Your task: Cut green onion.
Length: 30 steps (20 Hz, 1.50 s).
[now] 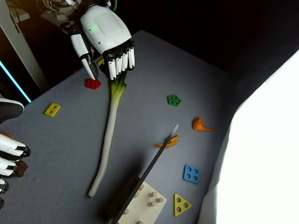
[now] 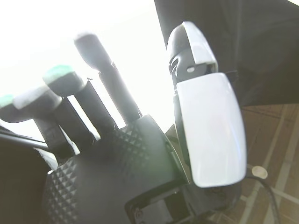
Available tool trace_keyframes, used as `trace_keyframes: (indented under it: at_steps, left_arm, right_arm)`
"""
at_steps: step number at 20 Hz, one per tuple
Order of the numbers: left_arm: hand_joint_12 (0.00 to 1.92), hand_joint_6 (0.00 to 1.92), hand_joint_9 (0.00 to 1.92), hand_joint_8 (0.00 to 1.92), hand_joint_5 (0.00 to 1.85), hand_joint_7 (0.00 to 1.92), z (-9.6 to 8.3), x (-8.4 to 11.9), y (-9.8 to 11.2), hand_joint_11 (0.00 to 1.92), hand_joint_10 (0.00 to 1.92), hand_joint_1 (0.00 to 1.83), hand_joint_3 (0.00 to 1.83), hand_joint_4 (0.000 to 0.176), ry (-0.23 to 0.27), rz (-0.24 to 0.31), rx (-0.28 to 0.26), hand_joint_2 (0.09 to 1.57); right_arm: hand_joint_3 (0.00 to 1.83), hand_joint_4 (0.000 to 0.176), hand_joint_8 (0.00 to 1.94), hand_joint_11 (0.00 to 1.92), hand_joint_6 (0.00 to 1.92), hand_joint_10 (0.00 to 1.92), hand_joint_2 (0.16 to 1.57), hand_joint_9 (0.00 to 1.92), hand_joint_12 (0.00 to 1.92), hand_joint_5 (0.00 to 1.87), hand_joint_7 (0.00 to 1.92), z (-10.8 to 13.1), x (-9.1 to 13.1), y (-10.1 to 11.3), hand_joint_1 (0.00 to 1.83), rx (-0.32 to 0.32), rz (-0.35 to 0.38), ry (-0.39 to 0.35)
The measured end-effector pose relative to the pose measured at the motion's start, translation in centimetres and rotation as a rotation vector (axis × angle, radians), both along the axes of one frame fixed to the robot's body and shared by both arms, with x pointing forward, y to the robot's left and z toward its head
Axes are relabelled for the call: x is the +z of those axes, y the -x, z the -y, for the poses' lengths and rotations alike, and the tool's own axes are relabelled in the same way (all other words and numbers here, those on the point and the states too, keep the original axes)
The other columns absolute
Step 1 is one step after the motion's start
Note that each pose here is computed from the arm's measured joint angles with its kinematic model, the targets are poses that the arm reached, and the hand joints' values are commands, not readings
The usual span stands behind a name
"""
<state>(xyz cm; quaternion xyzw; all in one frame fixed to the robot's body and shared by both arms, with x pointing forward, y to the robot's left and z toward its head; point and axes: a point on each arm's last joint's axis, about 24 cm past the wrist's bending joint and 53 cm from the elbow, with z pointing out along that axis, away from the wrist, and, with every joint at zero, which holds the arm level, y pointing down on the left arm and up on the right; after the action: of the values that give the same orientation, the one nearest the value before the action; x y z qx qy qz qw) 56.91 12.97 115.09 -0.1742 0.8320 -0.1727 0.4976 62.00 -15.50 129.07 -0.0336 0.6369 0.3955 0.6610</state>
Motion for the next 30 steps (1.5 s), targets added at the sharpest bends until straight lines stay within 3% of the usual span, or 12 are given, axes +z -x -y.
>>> trace_keyframes:
  at_steps: [1,2,3,4,6,7,8,12,14,15,23,30]
  left_arm:
    - [1.71,1.75,0.83,0.88,0.46,0.76,-0.1,0.0,0.0,0.75,1.29,0.76,0.02,0.04,0.0,-0.001,0.005,1.42]
    - [1.66,0.85,0.78,0.79,0.43,0.73,-0.1,0.0,0.1,0.73,1.23,0.58,0.01,0.0,-0.005,0.0,0.004,1.47]
    - [1.63,0.7,0.79,0.74,0.48,0.75,-0.2,0.0,0.2,0.74,1.19,0.59,0.01,0.0,-0.004,0.0,0.009,1.47]
    - [1.51,0.38,0.64,0.47,0.42,0.62,-0.3,0.1,0.2,0.52,0.97,0.62,0.0,0.0,-0.007,0.001,0.012,1.49]
    - [1.5,0.14,0.47,0.15,0.47,0.59,-0.3,0.0,0.3,0.26,0.81,0.61,0.0,0.0,-0.008,-0.001,0.017,1.47]
    - [1.32,0.07,0.33,0.05,0.48,0.51,-0.4,0.1,0.4,0.05,0.6,0.63,0.0,0.0,-0.01,-0.001,0.02,1.43]
    - [1.11,0.03,0.32,0.01,0.47,0.46,-0.4,0.1,0.5,0.01,0.41,0.63,0.0,0.0,-0.008,0.001,0.025,1.41]
    - [0.63,0.0,0.22,0.0,0.18,0.24,-2.5,-0.4,1.3,0.0,0.03,0.35,0.0,0.006,0.023,-0.03,0.15,1.41]
    - [0.16,0.01,0.09,0.01,0.05,0.08,-3.4,-0.4,1.4,0.0,0.01,0.2,0.0,0.045,0.013,-0.037,0.189,1.35]
    - [0.03,0.0,0.03,0.01,0.01,0.02,-3.5,-0.2,1.3,0.0,0.0,0.14,0.0,0.063,0.011,-0.028,0.195,1.34]
    - [0.0,0.0,0.0,0.0,0.0,0.0,-3.6,-1.6,3.3,0.0,0.0,0.16,0.0,0.068,-0.029,-0.073,0.19,1.28]
    - [0.0,0.0,0.0,0.0,0.0,0.0,-2.8,-2.4,4.0,0.0,0.0,0.37,0.0,0.059,-0.037,-0.097,0.167,1.22]
  right_arm:
    - [0.02,0.0,0.32,0.74,0.82,0.46,1.18,1.0,1.08,0.4,0.93,-0.1,0.0,0.0,1.0,0.002,-0.001,-0.003]
    - [0.0,0.0,0.17,0.75,0.39,0.32,1.17,1.02,1.06,0.51,0.96,-0.1,0.1,0.1,0.97,0.003,0.002,-0.001]
    - [0.0,0.0,0.12,0.75,0.33,0.27,1.17,1.03,1.06,0.55,0.97,-0.1,0.1,0.1,0.96,0.004,0.002,-0.002]
    - [0.0,0.0,0.0,0.32,0.09,0.11,1.11,0.7,1.32,0.37,0.62,0.0,0.0,0.0,0.74,0.001,-0.002,-0.004]
    - [0.02,0.0,0.0,0.01,0.03,0.02,1.23,0.42,1.28,0.31,0.4,0.0,0.0,0.0,0.33,0.0,-0.001,-0.003]
    - [0.0,0.027,0.0,0.0,0.02,0.01,1.17,0.3,1.06,0.32,0.3,0.1,0.1,-0.1,0.48,-0.003,0.002,-0.002]
    - [0.0,0.0,0.0,0.0,0.0,0.0,1.17,0.19,0.75,0.2,0.19,0.3,0.1,-0.2,0.45,-0.009,-0.003,-0.011]
    - [0.0,0.013,0.0,0.0,0.0,0.01,1.14,0.2,0.57,0.15,0.18,2.0,0.3,-2.0,0.19,-0.066,-0.025,-0.066]
    - [0.0,0.0,0.0,0.0,0.0,0.0,1.11,0.02,0.09,0.04,0.05,2.7,0.4,-3.0,0.11,-0.086,-0.027,-0.08]
    - [0.0,0.0,0.0,0.0,0.0,0.0,1.09,0.03,0.1,0.04,0.04,2.9,0.3,-3.8,0.12,-0.097,-0.041,-0.091]
    - [0.0,0.0,0.0,0.01,0.0,0.0,1.02,0.01,0.01,0.0,0.0,5.3,-0.8,-7.9,0.15,-0.166,-0.069,-0.086]
    - [0.0,0.012,0.0,0.0,0.0,0.0,0.96,0.0,0.0,0.0,0.0,6.3,-2.9,-12.6,0.63,-0.217,-0.136,-0.069]
